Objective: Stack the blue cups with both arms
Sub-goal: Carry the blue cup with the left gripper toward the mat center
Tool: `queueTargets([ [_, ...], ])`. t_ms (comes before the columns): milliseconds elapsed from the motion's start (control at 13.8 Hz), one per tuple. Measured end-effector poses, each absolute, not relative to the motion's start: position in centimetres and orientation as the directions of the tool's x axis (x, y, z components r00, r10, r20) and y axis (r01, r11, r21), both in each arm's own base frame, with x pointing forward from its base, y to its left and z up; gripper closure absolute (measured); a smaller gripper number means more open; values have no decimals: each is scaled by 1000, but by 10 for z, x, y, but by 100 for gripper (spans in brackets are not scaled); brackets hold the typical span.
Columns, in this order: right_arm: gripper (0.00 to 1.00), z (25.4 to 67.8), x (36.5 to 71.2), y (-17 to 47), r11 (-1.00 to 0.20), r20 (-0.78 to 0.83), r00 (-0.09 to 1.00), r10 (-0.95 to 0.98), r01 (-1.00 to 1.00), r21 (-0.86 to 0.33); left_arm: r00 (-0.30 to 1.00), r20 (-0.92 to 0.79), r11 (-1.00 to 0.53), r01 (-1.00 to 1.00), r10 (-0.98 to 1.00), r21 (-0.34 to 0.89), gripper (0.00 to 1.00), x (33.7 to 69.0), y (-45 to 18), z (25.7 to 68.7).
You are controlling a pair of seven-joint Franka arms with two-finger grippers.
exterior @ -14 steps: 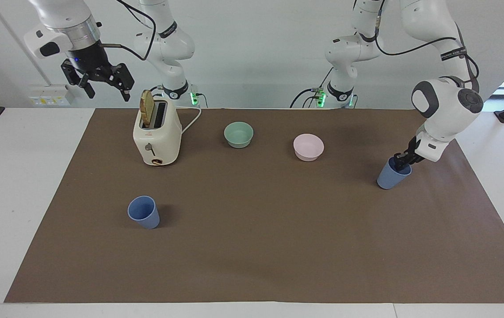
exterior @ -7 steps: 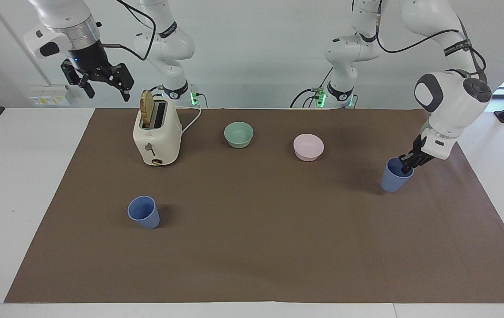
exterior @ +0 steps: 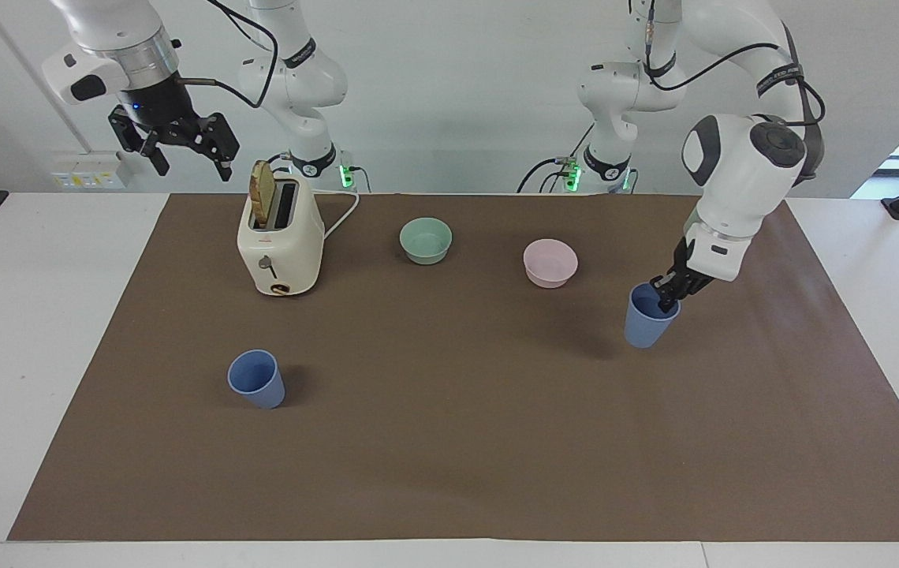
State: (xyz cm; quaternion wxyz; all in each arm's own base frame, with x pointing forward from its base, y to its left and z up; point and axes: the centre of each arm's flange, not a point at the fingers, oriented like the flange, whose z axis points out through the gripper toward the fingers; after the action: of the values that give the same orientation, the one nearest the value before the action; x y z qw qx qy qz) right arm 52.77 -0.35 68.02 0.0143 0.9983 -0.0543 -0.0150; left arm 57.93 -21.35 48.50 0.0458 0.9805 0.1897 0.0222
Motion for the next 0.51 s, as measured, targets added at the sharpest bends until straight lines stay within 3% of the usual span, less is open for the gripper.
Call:
queueTargets([
  [508, 0, 680, 528, -3, -994, -28, 994, -108, -107, 30, 924, 12, -919, 380, 383, 104, 96, 552, -294, 486],
])
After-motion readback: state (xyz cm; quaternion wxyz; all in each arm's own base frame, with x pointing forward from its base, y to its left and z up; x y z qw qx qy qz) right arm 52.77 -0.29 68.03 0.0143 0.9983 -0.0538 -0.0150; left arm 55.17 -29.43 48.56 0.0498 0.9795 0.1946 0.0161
